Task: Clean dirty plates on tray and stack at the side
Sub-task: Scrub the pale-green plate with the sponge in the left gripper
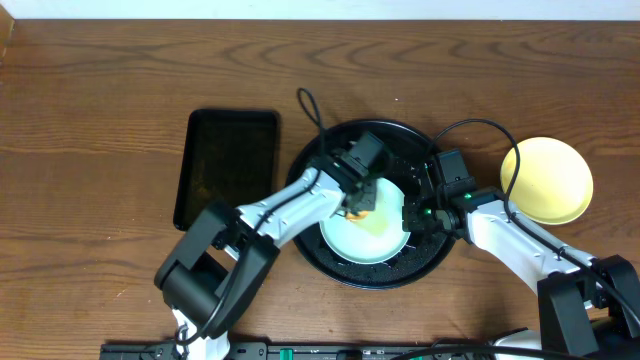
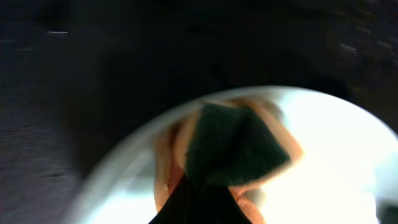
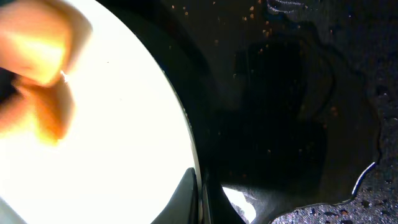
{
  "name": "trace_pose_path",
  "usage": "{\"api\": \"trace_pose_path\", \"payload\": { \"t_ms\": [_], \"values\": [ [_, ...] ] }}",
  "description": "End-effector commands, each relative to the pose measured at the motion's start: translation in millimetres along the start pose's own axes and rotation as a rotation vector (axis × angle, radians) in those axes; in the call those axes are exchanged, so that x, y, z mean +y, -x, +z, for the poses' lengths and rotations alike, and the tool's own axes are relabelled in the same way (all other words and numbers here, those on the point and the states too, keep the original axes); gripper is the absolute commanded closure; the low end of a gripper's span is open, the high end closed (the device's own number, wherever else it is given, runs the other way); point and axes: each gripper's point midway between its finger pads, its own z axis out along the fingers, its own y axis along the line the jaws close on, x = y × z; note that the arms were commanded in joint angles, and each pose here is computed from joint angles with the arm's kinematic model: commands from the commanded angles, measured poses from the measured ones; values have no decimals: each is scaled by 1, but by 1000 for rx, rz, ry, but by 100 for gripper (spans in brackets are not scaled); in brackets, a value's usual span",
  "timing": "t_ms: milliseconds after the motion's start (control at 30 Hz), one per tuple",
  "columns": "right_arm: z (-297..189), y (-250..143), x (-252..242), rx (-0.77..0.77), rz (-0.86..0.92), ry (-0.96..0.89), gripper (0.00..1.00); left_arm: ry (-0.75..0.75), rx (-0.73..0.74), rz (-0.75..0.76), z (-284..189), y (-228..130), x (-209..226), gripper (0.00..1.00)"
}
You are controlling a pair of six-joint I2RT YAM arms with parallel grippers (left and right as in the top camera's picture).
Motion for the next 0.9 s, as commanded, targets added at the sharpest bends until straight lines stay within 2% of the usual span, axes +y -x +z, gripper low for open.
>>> {"api": "trace_pose_path", "payload": {
  "t_ms": [0, 100, 233, 300, 400, 500, 600, 867],
  "values": [
    [1, -4, -1, 17, 8, -8, 99, 157, 36, -85, 12, -7, 45, 92],
    [1, -3, -3, 12, 8, -20, 99, 72, 173, -81, 11, -34, 30, 92],
    [1, -3, -4, 10, 8, -26, 99, -147, 331, 37, 2, -69, -16, 92],
    [1, -3, -4, 11, 8, -26, 99, -230, 361, 112, -2, -80, -36, 92],
    [1, -3, -4, 10, 8, -26, 99, -270, 346, 208, -3, -89, -55, 93],
    [1, -4, -4, 13, 9, -27, 99, -239, 279, 250, 1, -84, -61, 92],
    [1, -6, -5, 20, 10, -29, 99, -162, 216, 216, 7, -72, -52, 93],
    [1, -7, -5, 27, 12, -32, 99, 52, 66, 93, 14, -19, 10, 92]
  ]
}}
